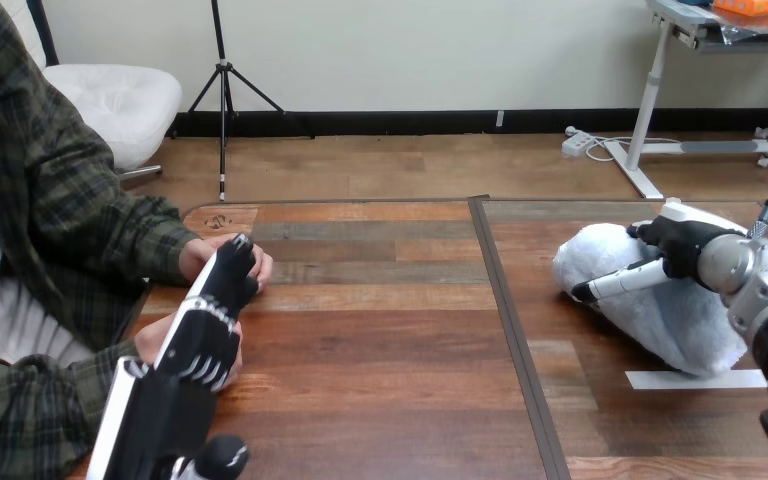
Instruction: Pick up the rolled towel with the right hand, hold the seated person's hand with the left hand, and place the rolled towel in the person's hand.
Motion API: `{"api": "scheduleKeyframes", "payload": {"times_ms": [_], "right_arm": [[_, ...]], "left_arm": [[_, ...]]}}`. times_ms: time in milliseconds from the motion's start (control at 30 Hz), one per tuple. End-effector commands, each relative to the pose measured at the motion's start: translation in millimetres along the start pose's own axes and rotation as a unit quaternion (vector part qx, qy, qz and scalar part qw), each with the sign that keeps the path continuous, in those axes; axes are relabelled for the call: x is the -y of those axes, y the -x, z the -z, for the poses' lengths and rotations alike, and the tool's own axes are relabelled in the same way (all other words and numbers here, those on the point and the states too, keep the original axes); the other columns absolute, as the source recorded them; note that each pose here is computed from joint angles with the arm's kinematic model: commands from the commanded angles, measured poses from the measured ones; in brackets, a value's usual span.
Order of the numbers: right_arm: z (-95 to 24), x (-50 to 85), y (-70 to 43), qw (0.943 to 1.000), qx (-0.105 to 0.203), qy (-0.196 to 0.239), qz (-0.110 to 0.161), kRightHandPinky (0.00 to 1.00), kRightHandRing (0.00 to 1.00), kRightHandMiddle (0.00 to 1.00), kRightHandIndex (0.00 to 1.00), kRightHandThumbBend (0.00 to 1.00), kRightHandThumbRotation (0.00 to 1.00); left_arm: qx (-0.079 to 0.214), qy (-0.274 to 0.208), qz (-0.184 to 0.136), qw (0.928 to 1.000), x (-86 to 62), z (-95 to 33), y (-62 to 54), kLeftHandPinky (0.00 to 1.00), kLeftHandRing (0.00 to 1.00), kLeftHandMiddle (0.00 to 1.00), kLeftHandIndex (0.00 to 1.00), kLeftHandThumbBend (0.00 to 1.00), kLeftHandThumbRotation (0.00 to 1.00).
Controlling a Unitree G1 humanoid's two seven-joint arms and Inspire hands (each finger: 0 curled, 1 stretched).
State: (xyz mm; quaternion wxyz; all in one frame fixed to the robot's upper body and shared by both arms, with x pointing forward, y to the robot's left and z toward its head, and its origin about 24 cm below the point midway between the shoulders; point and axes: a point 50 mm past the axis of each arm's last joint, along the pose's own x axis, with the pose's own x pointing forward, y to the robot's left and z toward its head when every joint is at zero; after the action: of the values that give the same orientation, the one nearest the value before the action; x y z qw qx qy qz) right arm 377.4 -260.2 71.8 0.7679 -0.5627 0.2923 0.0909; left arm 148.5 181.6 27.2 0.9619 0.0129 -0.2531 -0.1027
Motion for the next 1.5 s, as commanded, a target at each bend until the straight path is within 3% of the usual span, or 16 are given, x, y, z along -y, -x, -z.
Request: {"api": "scheduleKeyframes", "payload": {"times_ms": [0,133,400,667,933,1267,1467], "right_arm": [[-7.5,3.4,-0.3,0.9992,0.004,-0.011,0.038,0.59,0.69,0.76,0.86,0.90,0.41],[-5.3,-0.2,-1.2,0.9978,0.000,-0.036,0.055,0.44,0.53,0.62,0.80,0.93,0.31],[-2.1,-7.8,-2.4,0.9981,-0.001,-0.029,0.055,0.33,0.37,0.46,0.64,0.98,0.16],[-4.8,-11.8,-3.1,0.9986,0.005,-0.010,0.052,0.31,0.35,0.42,0.53,0.94,0.04],[-7.6,-15.8,-3.6,0.9988,0.018,0.001,0.046,0.32,0.37,0.43,0.48,0.91,0.00],[-12.9,-19.9,-4.0,0.9986,0.037,-0.028,0.027,0.35,0.40,0.45,0.46,0.89,0.00],[-16.9,-19.8,-3.8,0.9972,0.049,-0.053,0.016,0.28,0.34,0.40,0.44,0.89,0.00]], "left_arm": [[0.037,-0.013,0.010,0.9992,-1.9,-12.9,-13.4,0.95,0.98,0.97,0.93,1.00,0.85],[0.035,-0.012,0.009,0.9993,-1.4,-15.0,-12.3,0.95,0.98,0.97,0.93,1.00,0.85],[0.038,-0.011,0.015,0.9991,-1.0,-16.9,-13.5,0.96,0.98,0.98,0.94,1.00,0.85],[0.040,-0.016,0.017,0.9989,0.9,-18.4,-14.7,0.96,0.98,0.98,0.94,1.00,0.85],[0.036,0.001,0.016,0.9992,3.6,-19.3,-16.1,0.97,0.99,0.98,0.93,1.00,0.82],[0.037,-0.004,0.014,0.9992,5.5,-20.4,-18.7,0.96,0.98,0.97,0.93,1.00,0.83],[0.037,-0.002,0.010,0.9993,7.1,-21.4,-20.0,0.95,0.98,0.97,0.93,1.00,0.83]]}}
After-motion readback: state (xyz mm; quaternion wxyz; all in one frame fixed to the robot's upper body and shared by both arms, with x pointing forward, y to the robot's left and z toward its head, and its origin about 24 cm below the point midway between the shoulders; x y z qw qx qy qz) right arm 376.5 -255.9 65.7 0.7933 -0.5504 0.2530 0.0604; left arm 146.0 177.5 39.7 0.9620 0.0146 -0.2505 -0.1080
